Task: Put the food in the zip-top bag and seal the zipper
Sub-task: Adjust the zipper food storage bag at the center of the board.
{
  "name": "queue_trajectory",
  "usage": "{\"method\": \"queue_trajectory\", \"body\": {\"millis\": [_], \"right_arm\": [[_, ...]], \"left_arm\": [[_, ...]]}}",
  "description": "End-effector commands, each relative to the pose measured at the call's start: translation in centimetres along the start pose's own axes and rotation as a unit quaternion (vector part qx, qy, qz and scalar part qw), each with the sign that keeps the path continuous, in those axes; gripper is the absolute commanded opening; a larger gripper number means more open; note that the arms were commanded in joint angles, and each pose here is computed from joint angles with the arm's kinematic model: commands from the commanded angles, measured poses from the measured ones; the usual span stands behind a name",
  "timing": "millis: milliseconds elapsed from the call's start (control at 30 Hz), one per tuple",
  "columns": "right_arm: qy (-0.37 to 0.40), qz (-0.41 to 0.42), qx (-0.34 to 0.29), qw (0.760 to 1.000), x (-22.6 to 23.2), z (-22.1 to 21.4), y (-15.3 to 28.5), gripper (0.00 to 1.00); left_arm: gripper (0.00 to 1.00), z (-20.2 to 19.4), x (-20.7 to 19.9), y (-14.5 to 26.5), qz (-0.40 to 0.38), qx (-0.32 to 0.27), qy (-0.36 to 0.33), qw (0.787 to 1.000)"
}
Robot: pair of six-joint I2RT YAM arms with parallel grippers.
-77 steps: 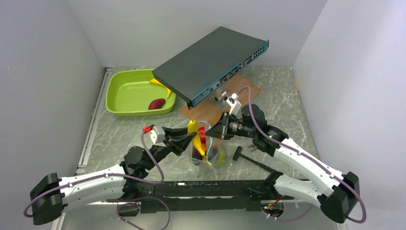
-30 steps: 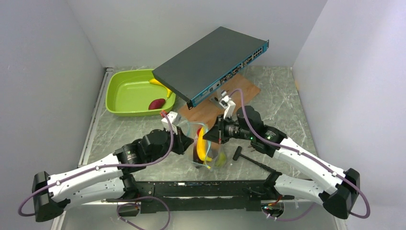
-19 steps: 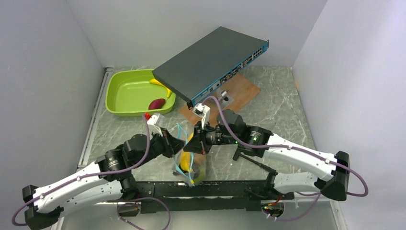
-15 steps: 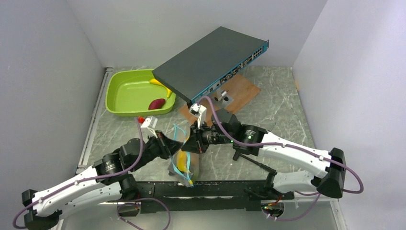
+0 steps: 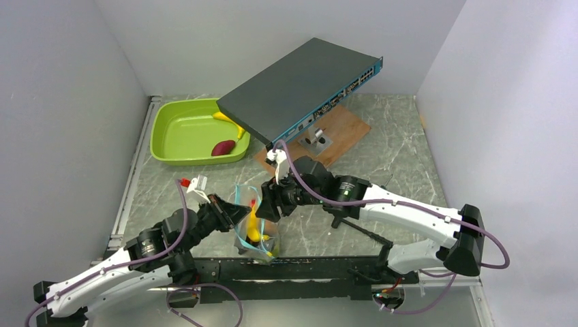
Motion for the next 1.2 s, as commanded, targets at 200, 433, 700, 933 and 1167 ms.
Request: {"method": "queue_trajectory", "body": {"millis": [200, 433, 700, 933, 1167], "right_arm": [[0.005, -0.002, -0.023, 1.0, 1.4, 2.4, -1.4, 0.0], [0.033, -0.006, -0.092, 0.995, 3.0, 7.1, 2.9, 0.0], [-0.011, -0.021, -0.1, 0.995, 1.7, 4.1, 1.4, 0.0], [-0.012, -0.048, -0.068, 0.996, 0.0, 3.3, -1.2, 0.0], [0.02, 0.012, -0.09, 0.996, 1.8, 5.6, 0.2, 0.0]], "left_arm": [[0.16, 1.5, -3.1, 1.1, -0.039, -0.015, -0.008, 0.999], [0.12, 3.6, -3.8, 4.0, -0.025, -0.046, -0.026, 0.998], [0.13, 2.2, -0.7, 3.1, -0.02, -0.049, 0.016, 0.998], [0.2, 2.4, -0.7, 3.6, -0.001, -0.038, 0.0, 0.999], [0.64, 3.8, -4.2, 5.7, -0.022, 0.003, -0.117, 0.993]]}}
Point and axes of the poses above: each gripper's point midway between its finger pads, its own y axis back along the fingers, its own x axis along the line the jaws close on, z = x × y, the point moved 8 cm from there along y, back along the fingers, and after that the axes turned 11 degrees about y, right-handed, at the moved point
